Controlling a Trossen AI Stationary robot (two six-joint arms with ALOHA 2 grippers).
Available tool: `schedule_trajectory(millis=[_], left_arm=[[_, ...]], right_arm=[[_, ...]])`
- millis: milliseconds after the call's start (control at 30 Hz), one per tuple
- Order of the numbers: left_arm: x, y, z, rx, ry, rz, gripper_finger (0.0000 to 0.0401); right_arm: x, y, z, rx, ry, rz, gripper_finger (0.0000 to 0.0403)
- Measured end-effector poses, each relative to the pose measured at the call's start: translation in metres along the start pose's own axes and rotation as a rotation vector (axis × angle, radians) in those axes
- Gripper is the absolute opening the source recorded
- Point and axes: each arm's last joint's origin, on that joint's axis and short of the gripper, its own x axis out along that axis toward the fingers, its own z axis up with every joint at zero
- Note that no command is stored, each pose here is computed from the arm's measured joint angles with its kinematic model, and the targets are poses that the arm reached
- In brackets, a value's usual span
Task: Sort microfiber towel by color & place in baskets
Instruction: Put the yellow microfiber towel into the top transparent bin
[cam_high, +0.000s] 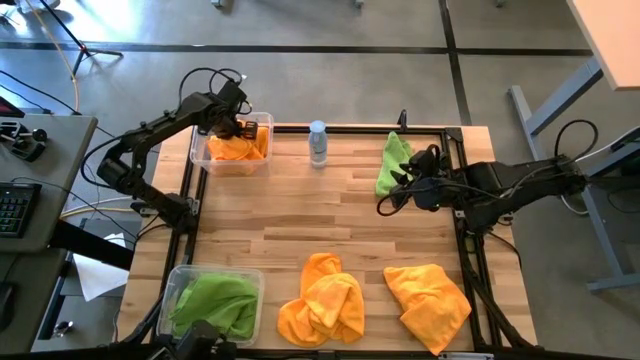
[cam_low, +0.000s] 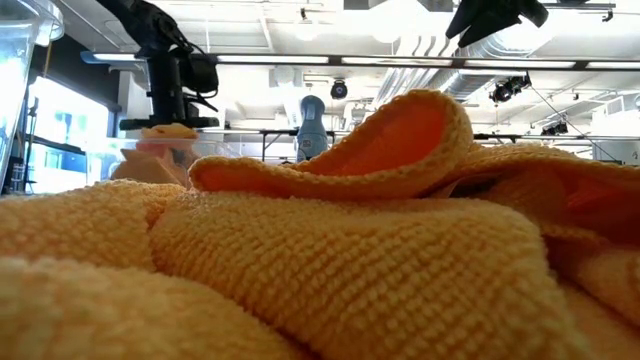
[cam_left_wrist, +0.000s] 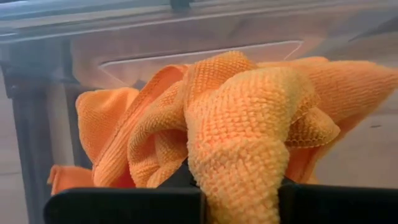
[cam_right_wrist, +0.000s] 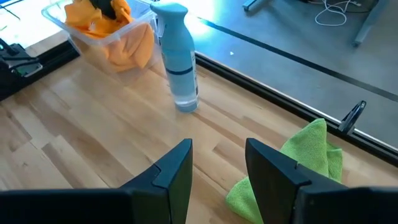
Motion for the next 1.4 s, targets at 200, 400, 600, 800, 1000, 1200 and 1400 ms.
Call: schedule_trajectory(millis=[200, 400, 600, 800, 1000, 1200, 1400], left_arm=[[0.004, 0.001, 0.001, -0.054, 0.017, 0.009, 0.0012], [0.020, 0.000, -0.006, -0.088, 0.059, 0.021, 0.0012], [0.018, -0.002, -0.007, -0.076, 0.038, 0.008, 0.0012], [0.017, -0.003, -0.006, -0.078, 0.029, 0.003, 0.0012], [0.017, -0.003, -0.006, -0.064, 0.022, -0.002, 0.0022], [0.011, -0.006, 0.000, -0.057, 0.015, -0.051, 0.0066], [0.005, -0.007, 0.004, -0.049, 0.006, -0.062, 0.0120]], right_arm=[[0.000, -0.002, -0.002, -0.021, 0.021, -0.008, 0.0144], [0.000, -0.003, -0.003, -0.033, 0.042, -0.005, 0.0144], [0.000, -0.003, -0.004, -0.049, 0.045, -0.008, 0.0144], [0.000, -0.003, -0.004, -0.064, 0.045, -0.008, 0.0144], [0.000, -0.003, -0.004, -0.082, 0.045, -0.008, 0.0144], [0.000, -0.003, -0.004, -0.083, 0.045, -0.008, 0.0144], [0.000, -0.003, -0.004, -0.083, 0.045, -0.008, 0.0144]])
